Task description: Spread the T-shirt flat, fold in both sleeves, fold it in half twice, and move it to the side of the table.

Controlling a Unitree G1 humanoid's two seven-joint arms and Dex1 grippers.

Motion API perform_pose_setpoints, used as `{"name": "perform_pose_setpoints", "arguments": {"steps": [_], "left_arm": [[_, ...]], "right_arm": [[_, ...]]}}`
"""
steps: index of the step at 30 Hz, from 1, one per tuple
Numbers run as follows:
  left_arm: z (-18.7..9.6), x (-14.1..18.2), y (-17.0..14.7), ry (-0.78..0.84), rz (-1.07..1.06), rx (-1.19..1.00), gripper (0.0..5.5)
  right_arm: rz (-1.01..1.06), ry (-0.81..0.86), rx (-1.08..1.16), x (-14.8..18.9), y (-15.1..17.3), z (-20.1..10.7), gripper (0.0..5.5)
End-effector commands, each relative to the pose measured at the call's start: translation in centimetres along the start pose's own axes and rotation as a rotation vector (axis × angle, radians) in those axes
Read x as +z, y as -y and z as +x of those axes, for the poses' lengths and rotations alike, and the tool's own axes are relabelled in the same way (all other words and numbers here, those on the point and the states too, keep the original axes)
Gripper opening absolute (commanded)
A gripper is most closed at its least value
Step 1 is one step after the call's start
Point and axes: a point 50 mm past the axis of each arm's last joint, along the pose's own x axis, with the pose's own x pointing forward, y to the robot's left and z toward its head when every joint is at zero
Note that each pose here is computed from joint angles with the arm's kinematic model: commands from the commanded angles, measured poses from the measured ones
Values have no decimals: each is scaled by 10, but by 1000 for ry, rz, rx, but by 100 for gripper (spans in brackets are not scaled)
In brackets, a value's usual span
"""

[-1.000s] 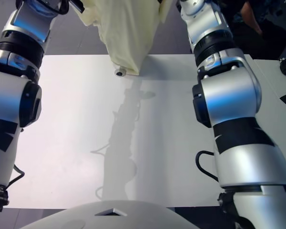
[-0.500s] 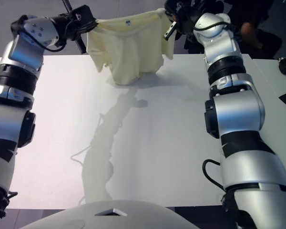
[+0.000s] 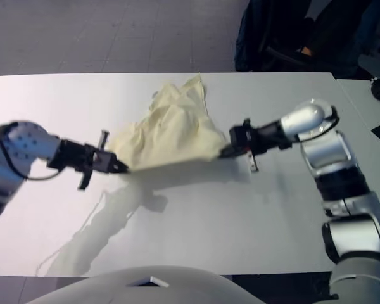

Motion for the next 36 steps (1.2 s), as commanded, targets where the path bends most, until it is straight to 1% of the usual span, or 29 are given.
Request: {"name": "perform_pose_setpoints", "arguments": {"steps": [1,4,7,8,11,13,16,18,19,21,22,23,25,28,30,32,36], "left_arm": [[24,12,59,-40,-44,-189,0],[26,14,69,-51,-72,-189,0],[28,21,76,-28,-108,-176,0],[29,22,76,-18,-132,-164,36],[26,25,74,31,-198,-144,77],[14,31,69,98,-242,-151,108],[-14,34,60,167,-276,-165,161],[-38,32,41,205,-288,-86,200],[-49,30,28,223,-289,-6,220],[-66,26,-12,263,-285,239,255],[-70,21,-38,279,-320,396,274],[-70,15,-62,263,-350,549,288],[-60,0,-102,192,-399,775,329],[-26,-16,-141,153,-465,888,376],[-6,-23,-160,121,-487,923,407],[13,-27,-173,99,-515,930,453],[41,-31,-181,74,-548,892,525]], "right_arm": [[8,-35,272,6,-72,36,0],[40,-59,300,2,-90,41,0],[65,-65,346,2,-108,45,0],[70,-66,346,3,-111,45,25],[72,-66,305,6,-105,40,64],[66,-67,263,10,-94,28,95],[50,-59,216,19,-81,7,145],[35,-19,151,29,-67,-9,183],[27,6,87,33,-54,-16,202],[46,76,-174,39,-11,-25,236],[79,104,-338,38,16,-29,255],[118,116,-479,36,39,-31,269],[185,108,-696,28,79,-30,308],[232,49,-895,14,117,-14,353],[249,23,-956,8,130,-4,382],[262,-2,-1006,4,141,6,426],[284,-50,-1058,-3,152,23,496]]}}
